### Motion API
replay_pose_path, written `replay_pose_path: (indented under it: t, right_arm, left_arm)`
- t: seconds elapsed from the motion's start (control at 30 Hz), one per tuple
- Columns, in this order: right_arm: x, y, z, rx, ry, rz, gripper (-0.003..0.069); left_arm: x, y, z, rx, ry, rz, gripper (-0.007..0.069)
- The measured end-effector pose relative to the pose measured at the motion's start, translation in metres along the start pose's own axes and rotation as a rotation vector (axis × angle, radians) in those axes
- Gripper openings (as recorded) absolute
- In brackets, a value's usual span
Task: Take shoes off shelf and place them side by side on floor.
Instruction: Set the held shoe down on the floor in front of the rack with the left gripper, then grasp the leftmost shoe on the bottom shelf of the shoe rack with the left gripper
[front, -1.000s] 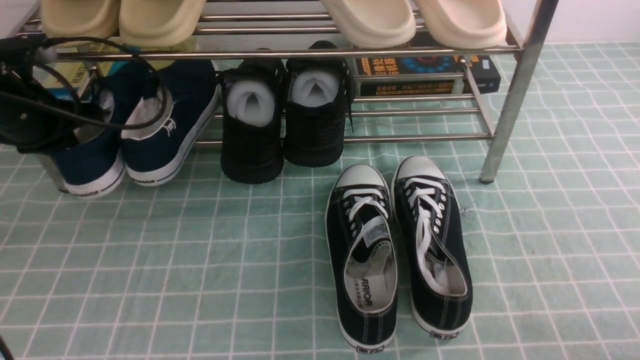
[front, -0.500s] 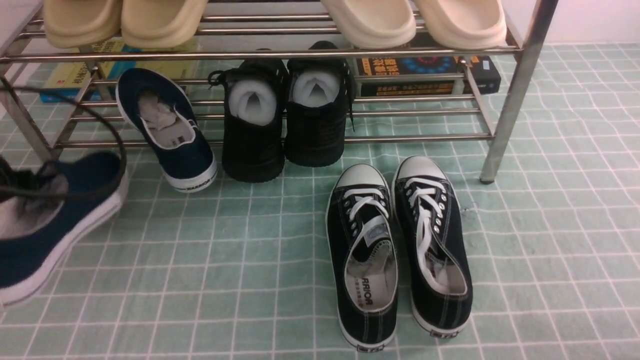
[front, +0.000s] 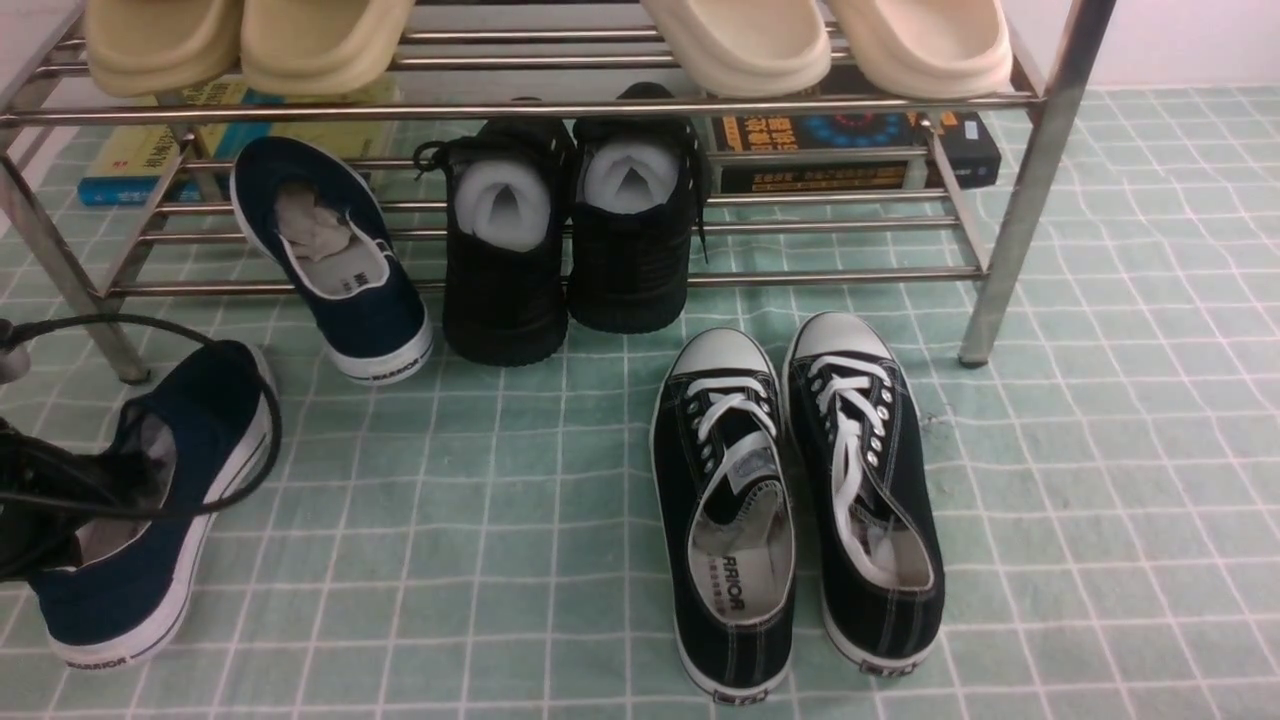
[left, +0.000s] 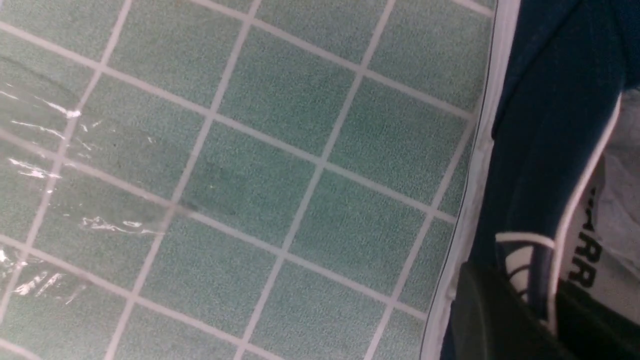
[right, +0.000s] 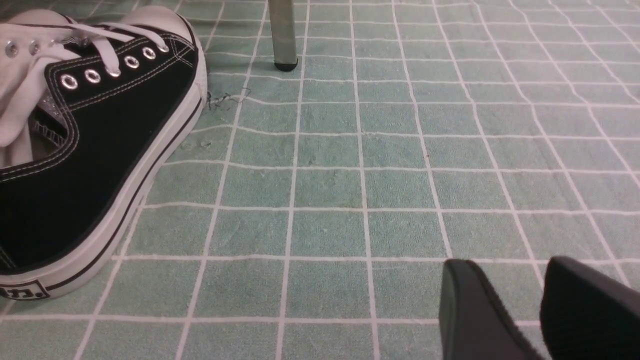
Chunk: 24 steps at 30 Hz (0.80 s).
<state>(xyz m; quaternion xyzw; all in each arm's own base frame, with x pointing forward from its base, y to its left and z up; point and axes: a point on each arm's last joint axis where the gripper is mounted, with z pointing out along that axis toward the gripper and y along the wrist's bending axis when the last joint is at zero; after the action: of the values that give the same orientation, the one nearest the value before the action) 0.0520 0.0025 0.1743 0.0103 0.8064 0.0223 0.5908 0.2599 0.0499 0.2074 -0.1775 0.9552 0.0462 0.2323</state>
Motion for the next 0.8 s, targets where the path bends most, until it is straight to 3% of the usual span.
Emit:
replay_pose_path:
  t: [0.07, 0.23, 0.4, 0.57, 0.8]
  right_arm:
    - [0.0, 0.0, 0.0, 0.0, 0.0, 0.0, 0.0237]
    - [0.0, 0.0, 0.0, 0.0, 0.0, 0.0, 0.0237]
    - [0.0, 0.0, 0.0, 0.0, 0.0, 0.0, 0.0237]
    - [0.0, 0.0, 0.0, 0.0, 0.0, 0.0, 0.0237]
    - [0.0, 0.0, 0.0, 0.0, 0.001, 0.0, 0.0237]
  left_arm:
    - [0.0, 0.0, 0.0, 0.001, -0.002, 0.0, 0.0098]
    - [-0.007, 0.0, -0.014, 0.011, -0.055, -0.034, 0.0282]
    - [-0.038, -0.002, -0.06, 0.057, -0.163, -0.198, 0.0442]
    - [-0.068, -0.017, -0.083, 0.2, -0.191, -0.319, 0.0459]
    - [-0.09, -0.072, -0.061, 0.333, -0.141, -0.214, 0.0446]
